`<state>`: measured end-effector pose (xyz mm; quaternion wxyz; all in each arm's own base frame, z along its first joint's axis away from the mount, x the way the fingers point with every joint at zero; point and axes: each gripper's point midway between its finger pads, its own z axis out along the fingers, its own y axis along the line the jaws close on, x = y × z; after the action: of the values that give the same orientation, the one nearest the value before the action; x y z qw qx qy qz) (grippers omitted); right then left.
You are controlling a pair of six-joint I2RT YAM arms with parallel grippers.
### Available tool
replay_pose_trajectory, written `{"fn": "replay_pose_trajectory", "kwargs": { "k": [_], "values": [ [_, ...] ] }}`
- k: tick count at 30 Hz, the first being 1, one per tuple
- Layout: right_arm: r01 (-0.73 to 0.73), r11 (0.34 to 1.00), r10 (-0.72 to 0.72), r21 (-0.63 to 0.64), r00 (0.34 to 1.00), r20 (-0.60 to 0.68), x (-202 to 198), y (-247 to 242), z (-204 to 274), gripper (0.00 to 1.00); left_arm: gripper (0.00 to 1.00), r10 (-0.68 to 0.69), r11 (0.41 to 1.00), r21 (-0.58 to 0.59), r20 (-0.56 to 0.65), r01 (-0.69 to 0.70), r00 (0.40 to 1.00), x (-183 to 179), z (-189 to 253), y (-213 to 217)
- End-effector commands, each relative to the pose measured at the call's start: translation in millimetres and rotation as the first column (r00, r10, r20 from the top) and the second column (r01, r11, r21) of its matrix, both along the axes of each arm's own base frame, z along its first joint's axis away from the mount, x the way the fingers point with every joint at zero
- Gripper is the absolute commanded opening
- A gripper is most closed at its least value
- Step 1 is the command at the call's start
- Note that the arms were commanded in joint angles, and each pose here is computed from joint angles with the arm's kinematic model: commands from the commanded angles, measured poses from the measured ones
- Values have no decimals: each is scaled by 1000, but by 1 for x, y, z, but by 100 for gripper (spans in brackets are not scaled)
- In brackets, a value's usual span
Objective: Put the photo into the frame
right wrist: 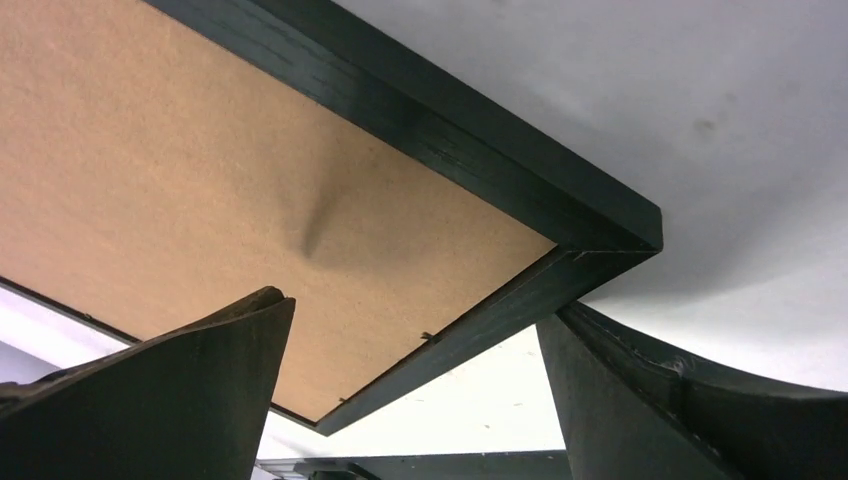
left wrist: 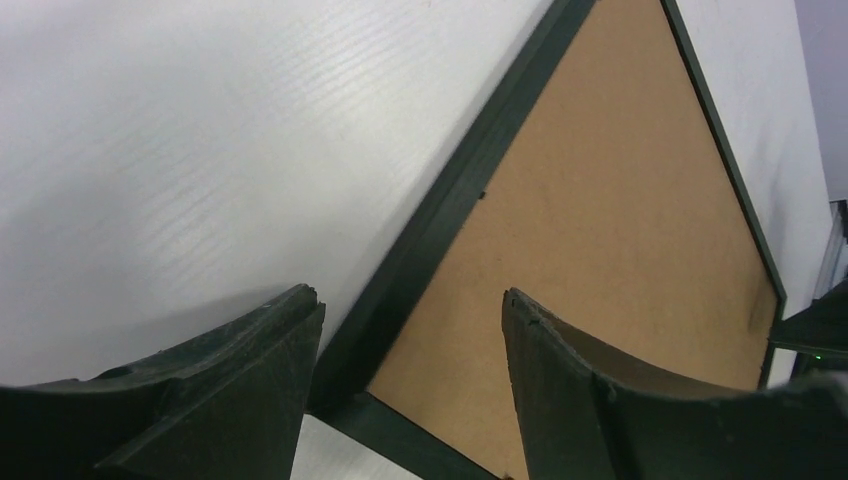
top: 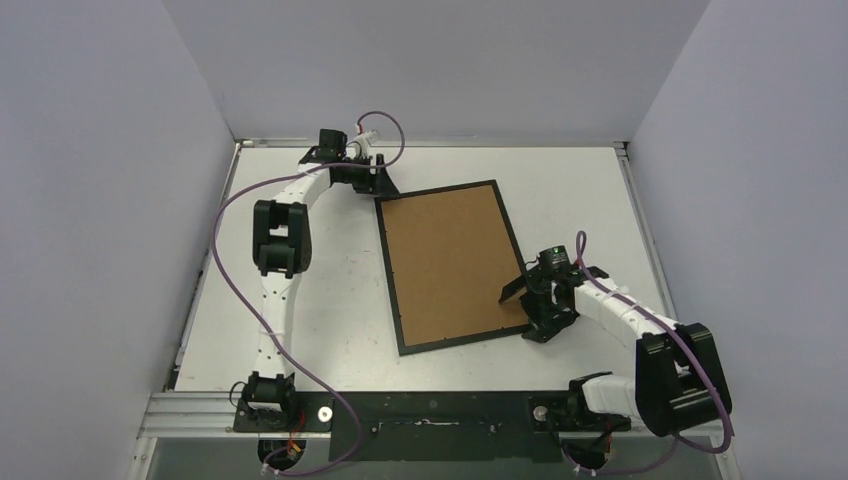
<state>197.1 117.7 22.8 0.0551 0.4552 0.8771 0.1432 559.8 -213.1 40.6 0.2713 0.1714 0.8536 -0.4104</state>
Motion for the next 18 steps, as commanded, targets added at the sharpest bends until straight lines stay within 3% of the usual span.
{"fn": "replay_pose_trajectory", "kwargs": {
  "k": [1,11,18],
  "values": [
    [-21,996,39,-89,977,209,59,-10,1,97,62,-4,999,34,-122,8,993,-33,-9,10],
    [-120,957,210,-264,914,346,158,-41,17,95,27,149,984,131,-262,-118,953,-95,-10,38],
    [-152,946,266,-285,868,419,209,-53,19,93,22,244,962,225,-442,-156,863,-204,-27,44]
  ]
}}
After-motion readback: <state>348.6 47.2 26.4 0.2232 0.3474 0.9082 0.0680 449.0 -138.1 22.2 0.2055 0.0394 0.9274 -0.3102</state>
